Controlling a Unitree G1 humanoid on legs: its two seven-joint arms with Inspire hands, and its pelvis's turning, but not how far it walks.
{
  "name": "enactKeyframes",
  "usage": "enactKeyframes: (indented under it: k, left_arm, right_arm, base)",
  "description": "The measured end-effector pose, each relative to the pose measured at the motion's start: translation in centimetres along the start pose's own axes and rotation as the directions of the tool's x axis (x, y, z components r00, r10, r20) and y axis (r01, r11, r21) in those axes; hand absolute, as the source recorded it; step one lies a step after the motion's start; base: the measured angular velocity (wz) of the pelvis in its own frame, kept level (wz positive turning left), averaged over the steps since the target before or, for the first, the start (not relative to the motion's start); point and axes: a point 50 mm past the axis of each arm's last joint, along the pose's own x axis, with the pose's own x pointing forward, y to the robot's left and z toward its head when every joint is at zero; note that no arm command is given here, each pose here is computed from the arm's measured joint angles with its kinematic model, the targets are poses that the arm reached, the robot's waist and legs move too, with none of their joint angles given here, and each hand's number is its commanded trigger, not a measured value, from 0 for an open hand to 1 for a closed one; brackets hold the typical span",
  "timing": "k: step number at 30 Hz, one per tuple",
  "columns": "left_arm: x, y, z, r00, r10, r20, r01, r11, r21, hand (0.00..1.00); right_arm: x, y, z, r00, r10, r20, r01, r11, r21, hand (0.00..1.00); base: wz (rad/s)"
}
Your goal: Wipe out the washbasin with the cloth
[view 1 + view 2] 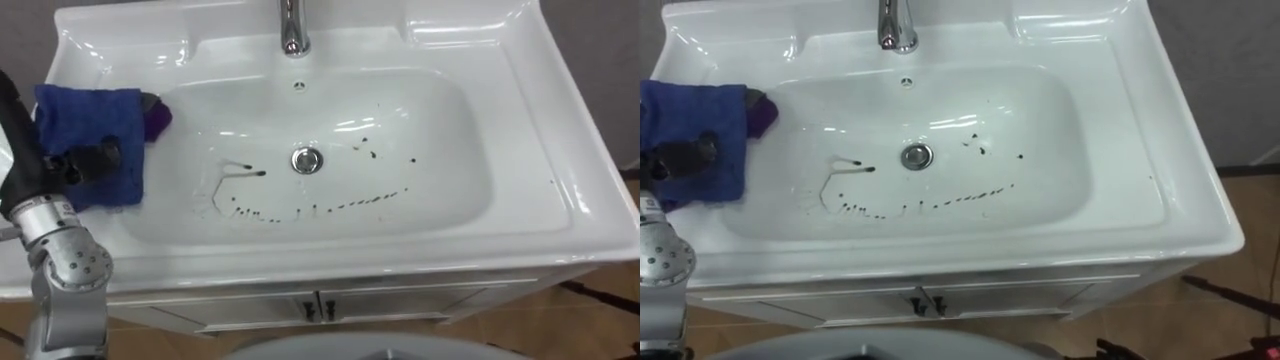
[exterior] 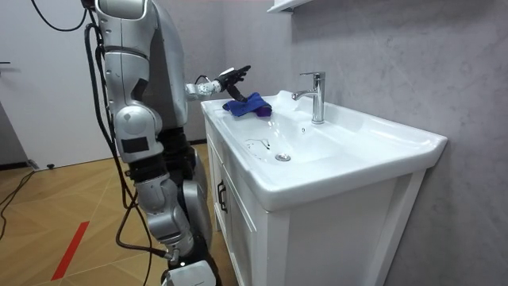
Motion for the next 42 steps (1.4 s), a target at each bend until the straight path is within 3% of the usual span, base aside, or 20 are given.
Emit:
enactKeyframes:
  k: [18,42]
  left_arm:
    - [-1.1,-0.7,-1.7,0.996,-0.058,-0.074,0.060,0.998,0.022,0.00]
    - [-1.6,-2.1,-0.8,0.992,-0.120,-0.033,0.120,0.993,0.010,0.00]
  right_arm:
    - [0.1,0.6,0.2,0.999,0.048,0.013,-0.049,0.999,0.021,0.00]
    - [-0.2,0.3,-0.2,0.998,0.040,0.057,-0.043,0.997,0.061,0.00]
  base:
    - [0.00]
    - [-0.02]
